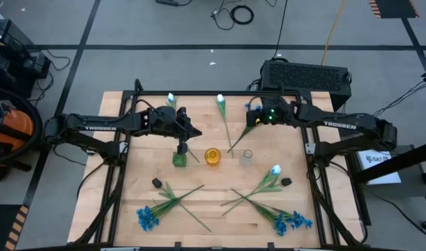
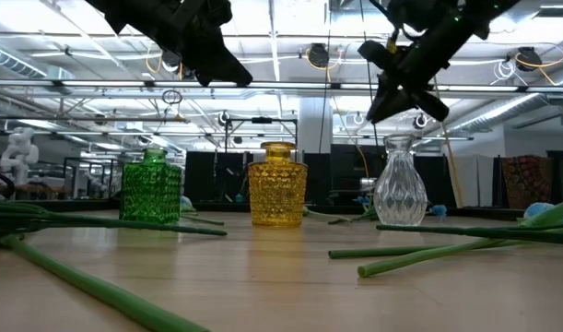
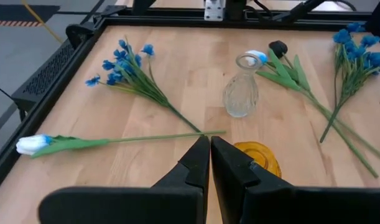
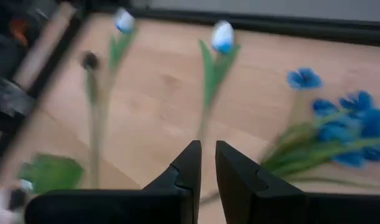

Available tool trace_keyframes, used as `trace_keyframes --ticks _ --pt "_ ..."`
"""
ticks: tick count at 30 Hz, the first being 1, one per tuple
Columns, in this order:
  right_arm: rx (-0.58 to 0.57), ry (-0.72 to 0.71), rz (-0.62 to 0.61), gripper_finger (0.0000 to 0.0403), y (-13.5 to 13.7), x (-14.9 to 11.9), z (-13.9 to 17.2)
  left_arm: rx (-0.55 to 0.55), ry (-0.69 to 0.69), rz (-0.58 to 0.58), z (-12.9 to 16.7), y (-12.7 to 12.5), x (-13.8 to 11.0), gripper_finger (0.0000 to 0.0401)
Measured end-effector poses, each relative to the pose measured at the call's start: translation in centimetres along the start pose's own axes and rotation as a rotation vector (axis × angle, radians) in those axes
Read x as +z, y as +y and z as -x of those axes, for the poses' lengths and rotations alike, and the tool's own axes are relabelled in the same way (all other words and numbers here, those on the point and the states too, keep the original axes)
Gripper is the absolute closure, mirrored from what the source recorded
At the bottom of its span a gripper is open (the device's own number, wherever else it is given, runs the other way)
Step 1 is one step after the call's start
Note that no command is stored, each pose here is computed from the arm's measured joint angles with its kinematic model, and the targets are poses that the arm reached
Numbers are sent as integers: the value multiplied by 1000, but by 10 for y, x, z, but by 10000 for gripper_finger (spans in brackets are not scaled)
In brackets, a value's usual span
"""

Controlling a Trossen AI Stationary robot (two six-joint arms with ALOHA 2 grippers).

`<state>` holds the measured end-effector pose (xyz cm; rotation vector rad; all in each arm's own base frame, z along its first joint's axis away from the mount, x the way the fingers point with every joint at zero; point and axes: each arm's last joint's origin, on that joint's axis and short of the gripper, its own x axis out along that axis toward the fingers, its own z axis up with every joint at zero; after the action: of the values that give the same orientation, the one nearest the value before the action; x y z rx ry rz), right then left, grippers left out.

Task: Sort flowers into vase by color
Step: Put the top right blue flowers into the yellow vase

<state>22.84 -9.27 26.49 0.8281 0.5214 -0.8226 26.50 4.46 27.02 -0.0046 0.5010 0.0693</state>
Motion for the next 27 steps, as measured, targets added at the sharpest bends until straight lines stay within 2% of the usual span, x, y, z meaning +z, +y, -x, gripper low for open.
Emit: trace_keyframes --ticks 4,10,15,20,27 --pt "-147 -12 20 362 -1 -2 -17 8 1 5 0 0 0 376" --pt "-238 22 24 347 -2 -12 -47 22 4 5 0 1 0 376" --pt "-267 62 31 304 -1 -23 -67 23 5 5 0 1 0 376" --pt "-292 78 3 249 1 -32 -74 23 5 5 0 1 0 376" --pt "-402 49 -133 182 -1 -43 -69 23 6 5 0 1 -1 376"
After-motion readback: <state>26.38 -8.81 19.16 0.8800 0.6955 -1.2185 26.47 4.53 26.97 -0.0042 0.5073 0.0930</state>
